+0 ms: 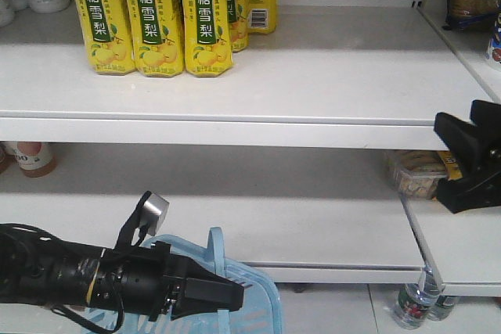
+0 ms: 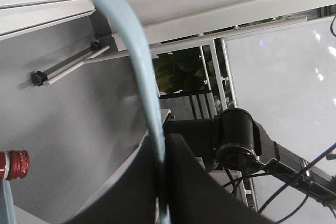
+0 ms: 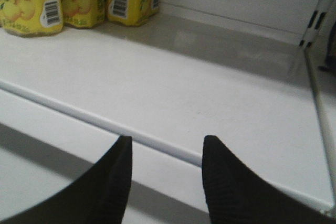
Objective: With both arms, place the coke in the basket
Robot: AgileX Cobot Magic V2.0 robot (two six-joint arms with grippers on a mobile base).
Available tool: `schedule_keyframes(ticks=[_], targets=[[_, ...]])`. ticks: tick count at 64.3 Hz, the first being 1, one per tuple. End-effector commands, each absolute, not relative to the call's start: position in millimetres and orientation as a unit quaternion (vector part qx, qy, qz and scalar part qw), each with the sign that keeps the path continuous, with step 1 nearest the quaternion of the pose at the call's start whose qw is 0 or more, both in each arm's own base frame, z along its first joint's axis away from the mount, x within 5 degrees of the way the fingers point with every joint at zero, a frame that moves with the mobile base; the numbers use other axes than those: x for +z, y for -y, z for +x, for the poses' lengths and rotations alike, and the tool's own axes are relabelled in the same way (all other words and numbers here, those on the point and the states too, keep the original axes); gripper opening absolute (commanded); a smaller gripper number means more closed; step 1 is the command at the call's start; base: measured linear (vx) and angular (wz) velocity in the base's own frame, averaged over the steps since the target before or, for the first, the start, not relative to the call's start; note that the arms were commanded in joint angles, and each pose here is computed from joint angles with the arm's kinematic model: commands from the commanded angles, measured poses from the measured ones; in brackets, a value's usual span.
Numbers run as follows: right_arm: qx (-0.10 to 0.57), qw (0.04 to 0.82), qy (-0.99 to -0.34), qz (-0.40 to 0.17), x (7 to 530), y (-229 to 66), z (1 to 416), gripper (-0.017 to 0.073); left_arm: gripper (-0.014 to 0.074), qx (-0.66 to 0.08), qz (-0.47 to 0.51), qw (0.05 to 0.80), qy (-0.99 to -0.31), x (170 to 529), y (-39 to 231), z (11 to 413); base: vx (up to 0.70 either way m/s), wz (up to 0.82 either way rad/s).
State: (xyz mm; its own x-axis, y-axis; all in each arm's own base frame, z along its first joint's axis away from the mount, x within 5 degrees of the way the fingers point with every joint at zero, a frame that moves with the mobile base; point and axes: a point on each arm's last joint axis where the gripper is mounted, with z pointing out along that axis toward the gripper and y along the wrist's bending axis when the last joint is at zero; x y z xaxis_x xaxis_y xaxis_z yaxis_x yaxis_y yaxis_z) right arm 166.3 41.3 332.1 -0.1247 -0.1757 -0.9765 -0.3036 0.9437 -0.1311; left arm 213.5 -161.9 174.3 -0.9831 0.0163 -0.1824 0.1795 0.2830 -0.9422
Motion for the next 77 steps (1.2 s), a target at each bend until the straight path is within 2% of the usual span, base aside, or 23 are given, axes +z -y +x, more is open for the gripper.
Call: schedule_keyframes(ticks=[1, 22, 28, 32, 38, 48, 64, 77], targets=[[0.005, 0.686, -0.716, -0.125, 351, -31, 167, 0.0313, -0.0006, -0.689, 0.088, 0.075, -0.715, 210, 167, 209, 0.0, 0.0], [-0.19, 0.715, -0.662, -0.121, 362, -8, 168, 0.0313, -0.0006, -0.689, 0.088, 0.075, -0.715, 210, 167, 209, 0.0, 0.0], [-0.223, 0.702, -0.666, -0.115, 362, -3, 168, 0.0313, -0.0006, -0.689, 0.088, 0.075, -0.715, 210, 167, 209, 0.0, 0.0], [-0.23, 0.69, -0.68, -0.09, 359, 2, 167, 0.0313, -0.0006, -0.69, 0.088, 0.075, -0.715, 210, 167, 209, 0.0, 0.0], [-0.22, 0.661, -0.716, -0.042, 350, 8, 170, 0.0313, -0.0006, -0.69, 0.088, 0.075, -0.715, 210, 167, 209, 0.0, 0.0], [-0.147, 0.629, -0.763, 0.017, 338, 7, 167, 0.0313, -0.0006, -0.69, 0.088, 0.075, -0.715, 210, 167, 209, 0.0, 0.0], [-0.068, 0.653, -0.752, -0.061, 319, -9, 148, 0.0311, -0.0006, -0.69, 0.088, 0.075, -0.715, 210, 167, 209, 0.0, 0.0], [-0.043, 0.656, -0.749, -0.08, 299, -12, 131, 0.0311, -0.0006, -0.69, 0.088, 0.075, -0.715, 210, 167, 209, 0.0, 0.0]])
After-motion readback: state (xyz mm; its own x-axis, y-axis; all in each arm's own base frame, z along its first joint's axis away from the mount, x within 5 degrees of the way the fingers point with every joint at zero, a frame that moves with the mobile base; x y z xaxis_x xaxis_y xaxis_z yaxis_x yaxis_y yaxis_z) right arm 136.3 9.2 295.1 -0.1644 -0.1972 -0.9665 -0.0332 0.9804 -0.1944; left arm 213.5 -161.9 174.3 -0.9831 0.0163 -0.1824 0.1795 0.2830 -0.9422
